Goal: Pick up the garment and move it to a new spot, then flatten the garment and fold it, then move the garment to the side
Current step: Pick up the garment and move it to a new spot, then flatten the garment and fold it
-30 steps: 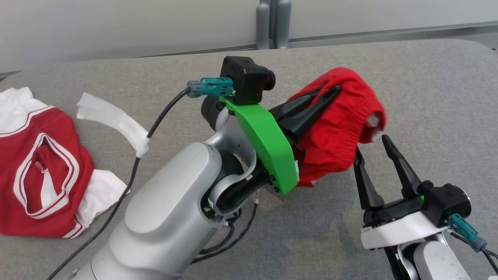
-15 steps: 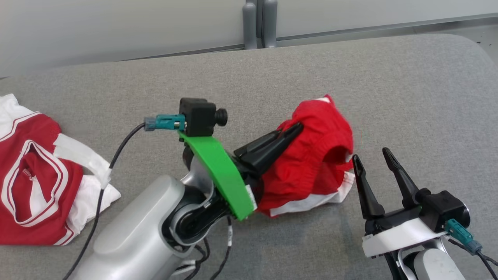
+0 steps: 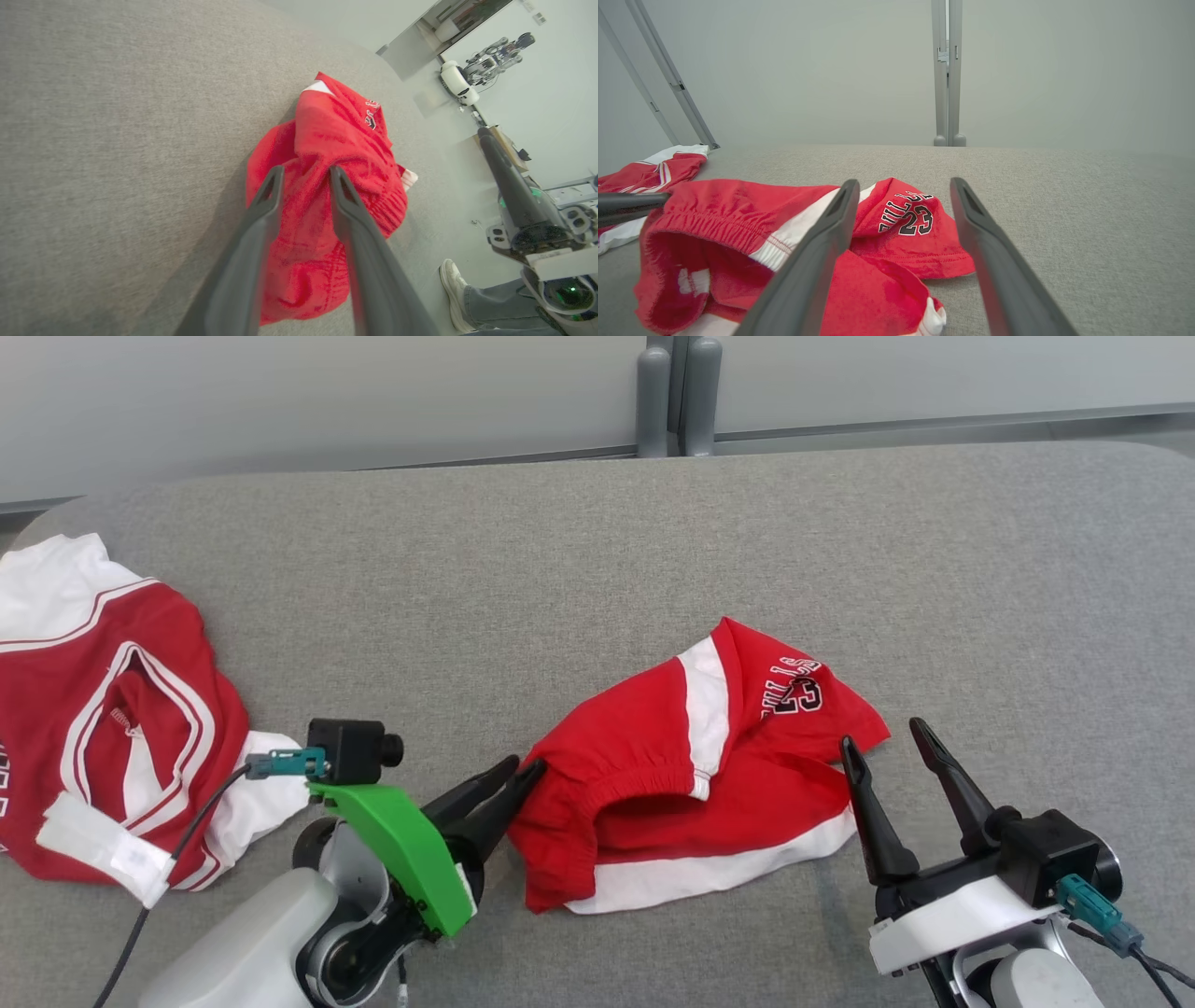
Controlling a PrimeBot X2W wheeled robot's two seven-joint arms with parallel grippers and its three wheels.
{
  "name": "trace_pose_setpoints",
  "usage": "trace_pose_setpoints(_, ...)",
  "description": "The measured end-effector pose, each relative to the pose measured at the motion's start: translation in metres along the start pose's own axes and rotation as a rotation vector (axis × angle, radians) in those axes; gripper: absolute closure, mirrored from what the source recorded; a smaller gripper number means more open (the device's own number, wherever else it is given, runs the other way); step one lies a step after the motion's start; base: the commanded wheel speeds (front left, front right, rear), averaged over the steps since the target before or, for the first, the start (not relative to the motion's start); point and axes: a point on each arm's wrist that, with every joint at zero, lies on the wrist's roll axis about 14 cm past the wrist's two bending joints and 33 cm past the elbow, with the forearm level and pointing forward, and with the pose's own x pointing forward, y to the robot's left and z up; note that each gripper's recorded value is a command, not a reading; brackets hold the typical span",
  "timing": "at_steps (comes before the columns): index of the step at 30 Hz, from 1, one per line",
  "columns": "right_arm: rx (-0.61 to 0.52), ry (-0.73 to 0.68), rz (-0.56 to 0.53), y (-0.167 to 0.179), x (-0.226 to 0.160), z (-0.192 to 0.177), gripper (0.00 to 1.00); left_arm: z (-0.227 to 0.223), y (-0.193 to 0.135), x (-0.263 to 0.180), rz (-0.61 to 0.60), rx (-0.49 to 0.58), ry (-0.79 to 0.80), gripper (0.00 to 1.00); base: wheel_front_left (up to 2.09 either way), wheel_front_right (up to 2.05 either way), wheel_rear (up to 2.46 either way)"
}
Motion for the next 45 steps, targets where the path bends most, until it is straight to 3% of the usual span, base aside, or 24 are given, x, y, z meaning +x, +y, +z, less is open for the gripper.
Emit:
trace_pose_setpoints(1, 0.000, 0.000, 0.007, 0.002, 0.001, 0.000, 0.00, -0.001, 0.010, -0.003, 0.033, 0.014, -0.011, 0.00, 0.00, 0.00, 0.00)
trace_pose_setpoints(10, -0.021, -0.037, 0.017, 0.003, 0.002, 0.013, 0.00, 0.016, 0.090, -0.030, 0.341, 0.224, -0.149, 0.00, 0.00, 0.00, 0.00)
trace_pose_setpoints(13, -0.027, -0.052, -0.001, -0.002, -0.001, 0.018, 0.00, 0.037, 0.092, -0.027, 0.401, 0.280, -0.232, 0.00, 0.00, 0.00, 0.00)
trace_pose_setpoints(20, -0.030, -0.060, -0.051, -0.013, -0.011, 0.022, 0.00, 0.048, 0.004, 0.020, 0.180, 0.422, -0.303, 0.00, 0.00, 0.00, 0.00)
trace_pose_setpoints(27, -0.029, -0.055, -0.132, -0.032, -0.028, 0.022, 0.00, 0.012, -0.066, 0.033, -0.002, 0.540, -0.178, 0.00, 0.00, 0.00, 0.00)
trace_pose_setpoints(33, -0.028, -0.051, -0.176, -0.043, -0.033, 0.021, 0.00, -0.024, -0.045, 0.015, 0.066, 0.620, -0.001, 0.00, 0.00, 0.00, 0.00)
trace_pose_setpoints(38, -0.026, -0.048, -0.186, -0.046, -0.032, 0.020, 0.00, -0.046, -0.011, -0.009, 0.157, 0.635, 0.137, 0.00, 0.00, 0.00, 0.00)
trace_pose_setpoints(45, -0.015, -0.046, -0.171, -0.041, -0.025, 0.017, 0.00, -0.063, 0.005, -0.018, 0.192, 0.603, 0.228, 0.00, 0.00, 0.00, 0.00)
